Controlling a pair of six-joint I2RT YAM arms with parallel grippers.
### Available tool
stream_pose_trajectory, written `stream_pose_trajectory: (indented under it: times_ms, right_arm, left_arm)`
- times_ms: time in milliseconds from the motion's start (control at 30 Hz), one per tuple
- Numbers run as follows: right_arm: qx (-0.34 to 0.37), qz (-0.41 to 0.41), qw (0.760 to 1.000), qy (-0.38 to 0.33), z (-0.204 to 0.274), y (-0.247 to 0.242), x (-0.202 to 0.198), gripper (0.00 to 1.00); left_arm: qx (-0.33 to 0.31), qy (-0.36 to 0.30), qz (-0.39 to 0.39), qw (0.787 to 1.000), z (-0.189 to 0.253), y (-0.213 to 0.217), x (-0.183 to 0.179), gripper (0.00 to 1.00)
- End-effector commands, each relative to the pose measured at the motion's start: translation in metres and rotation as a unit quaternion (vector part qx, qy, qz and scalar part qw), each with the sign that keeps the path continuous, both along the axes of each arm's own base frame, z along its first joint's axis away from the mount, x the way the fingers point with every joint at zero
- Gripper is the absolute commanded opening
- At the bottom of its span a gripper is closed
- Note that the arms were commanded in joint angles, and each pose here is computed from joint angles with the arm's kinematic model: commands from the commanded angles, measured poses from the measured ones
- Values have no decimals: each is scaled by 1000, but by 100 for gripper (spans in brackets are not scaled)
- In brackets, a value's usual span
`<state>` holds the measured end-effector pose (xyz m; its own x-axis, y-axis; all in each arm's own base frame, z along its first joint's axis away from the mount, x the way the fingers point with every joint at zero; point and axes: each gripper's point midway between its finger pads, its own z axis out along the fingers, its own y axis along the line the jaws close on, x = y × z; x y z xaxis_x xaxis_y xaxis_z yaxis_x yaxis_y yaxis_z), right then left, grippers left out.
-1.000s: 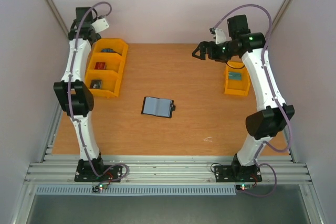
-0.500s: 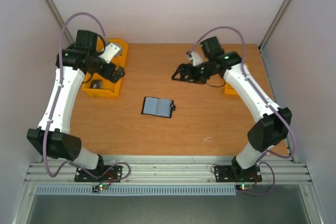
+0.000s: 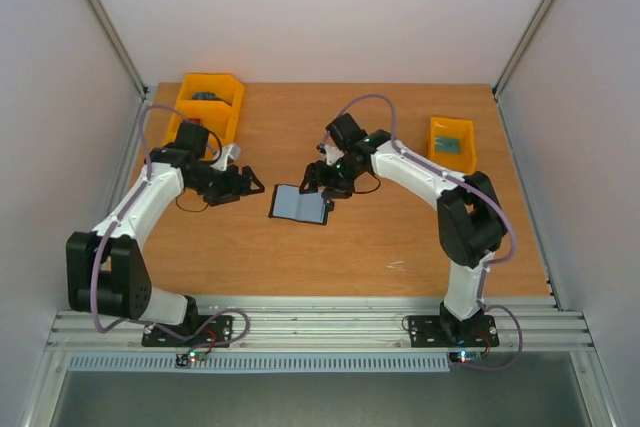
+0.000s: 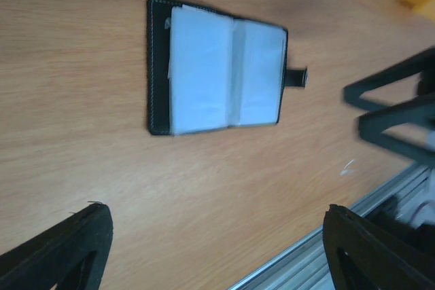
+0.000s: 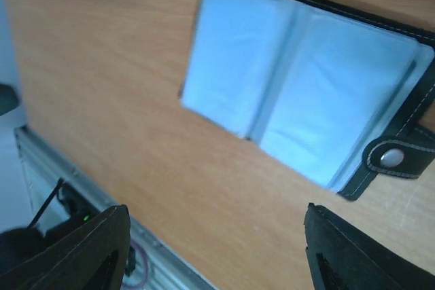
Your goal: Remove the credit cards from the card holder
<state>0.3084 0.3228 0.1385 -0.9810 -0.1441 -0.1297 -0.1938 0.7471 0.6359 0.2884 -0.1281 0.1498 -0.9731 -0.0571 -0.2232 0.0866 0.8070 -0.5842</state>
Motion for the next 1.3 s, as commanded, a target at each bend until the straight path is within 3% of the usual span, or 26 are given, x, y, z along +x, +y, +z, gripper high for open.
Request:
stream_pose_trajectory:
  times_ms: [0,167,367,567,733,867,967,1200,1267]
  right_arm:
    - [-39,-37,998,9,-37,4,17,67]
    - [-101,-42,993,39,-80,-8,18,61]
    - [-124,-37,990,64,-107,-12,13,60]
    - [-53,-2,994,97,-107,14,5,50]
    - [6,9,994,105,-93,34,6,48]
    - [48,11,992,115,-83,47,8,48]
    - [64,7,992,107,-76,52,13,48]
    - [103,5,990,100,-62,64,22,47]
    - [108,8,990,91,-57,65,24,47]
  left_arm:
    - [-75,21,62,995,-14,-19,38,83]
    - [-51,73,78,993,-59,-19,48,76]
    - [-43,116,59,991,-95,-42,39,77]
    - [-51,160,47,985,-129,-54,29,80]
    - [-51,176,30,983,-141,-60,31,77]
    - [-59,175,17,983,-141,-65,31,67]
    - [-66,158,13,985,-133,-66,34,55]
    - [-37,158,5,987,-143,-60,35,7]
    - [-35,149,0,988,-140,-60,35,0]
